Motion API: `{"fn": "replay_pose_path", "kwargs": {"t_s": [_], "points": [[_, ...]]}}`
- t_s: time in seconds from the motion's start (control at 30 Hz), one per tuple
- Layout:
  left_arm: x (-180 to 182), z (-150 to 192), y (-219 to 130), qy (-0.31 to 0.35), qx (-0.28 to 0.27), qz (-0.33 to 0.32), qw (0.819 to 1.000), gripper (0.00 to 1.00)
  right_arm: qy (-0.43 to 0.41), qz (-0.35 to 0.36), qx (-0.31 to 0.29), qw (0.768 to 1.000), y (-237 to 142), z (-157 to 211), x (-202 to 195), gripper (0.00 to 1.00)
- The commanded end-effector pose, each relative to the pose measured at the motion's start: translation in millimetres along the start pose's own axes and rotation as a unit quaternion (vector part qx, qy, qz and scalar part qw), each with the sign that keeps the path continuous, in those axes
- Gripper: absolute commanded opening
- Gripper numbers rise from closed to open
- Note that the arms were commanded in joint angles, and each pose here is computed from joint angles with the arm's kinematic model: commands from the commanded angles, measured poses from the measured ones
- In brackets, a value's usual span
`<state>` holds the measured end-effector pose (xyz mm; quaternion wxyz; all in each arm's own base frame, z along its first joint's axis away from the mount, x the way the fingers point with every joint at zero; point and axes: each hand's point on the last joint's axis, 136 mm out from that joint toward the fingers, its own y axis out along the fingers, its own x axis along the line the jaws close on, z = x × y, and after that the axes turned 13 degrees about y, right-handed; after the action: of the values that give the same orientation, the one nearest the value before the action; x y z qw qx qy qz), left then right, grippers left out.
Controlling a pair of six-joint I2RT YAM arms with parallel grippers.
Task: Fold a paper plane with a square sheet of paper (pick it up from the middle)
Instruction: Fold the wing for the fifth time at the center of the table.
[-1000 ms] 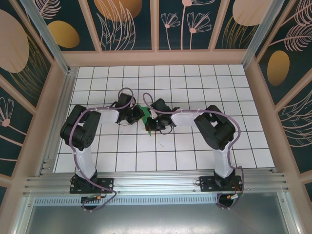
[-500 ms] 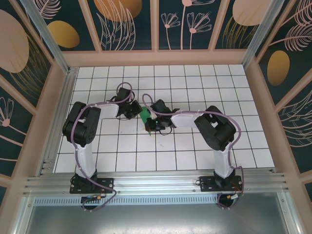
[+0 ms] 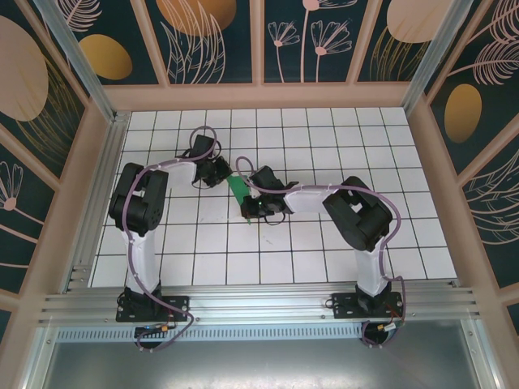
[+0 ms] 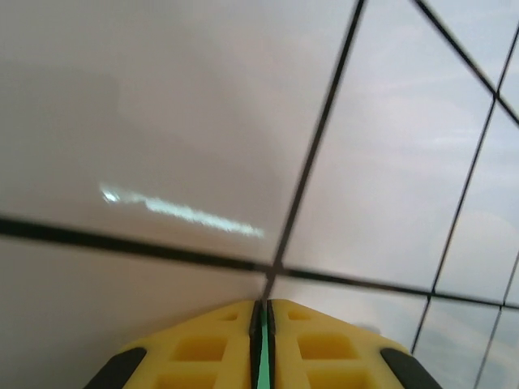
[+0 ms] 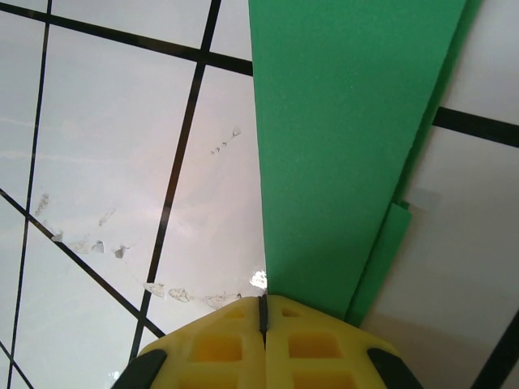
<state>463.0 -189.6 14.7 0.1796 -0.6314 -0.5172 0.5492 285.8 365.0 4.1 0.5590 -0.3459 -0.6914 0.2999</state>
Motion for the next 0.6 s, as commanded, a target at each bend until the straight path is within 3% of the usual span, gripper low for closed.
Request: {"fn": "replay_pose_path", "kwargs": {"t_s": [0.0, 0.13, 0.27, 0.43, 0.57], "points": [[48, -31, 1, -0.006, -0.052, -0.079, 0.995, 0.15, 0.061, 0.264, 0.18, 0.945, -4, 126, -154, 0.0], [46, -42, -8, -0.004, -0.066, -0.07, 0.995, 0.15, 0.061, 0.245, 0.167, 0.953, -4, 116, -141, 0.0], [25, -59, -38, 0.017, -0.1, -0.05, 0.994, 0.19, 0.066, 0.145, 0.1, 0.982, -10, 57, -74, 0.03], [10, -63, -81, 0.042, -0.135, -0.038, 0.989, 0.33, 0.057, -0.02, -0.045, 0.997, -73, -42, 33, 0.3], [2, -51, -104, 0.074, -0.133, -0.019, 0.988, 0.42, 0.065, -0.063, -0.141, 0.986, -129, -86, 49, 0.46]]}}
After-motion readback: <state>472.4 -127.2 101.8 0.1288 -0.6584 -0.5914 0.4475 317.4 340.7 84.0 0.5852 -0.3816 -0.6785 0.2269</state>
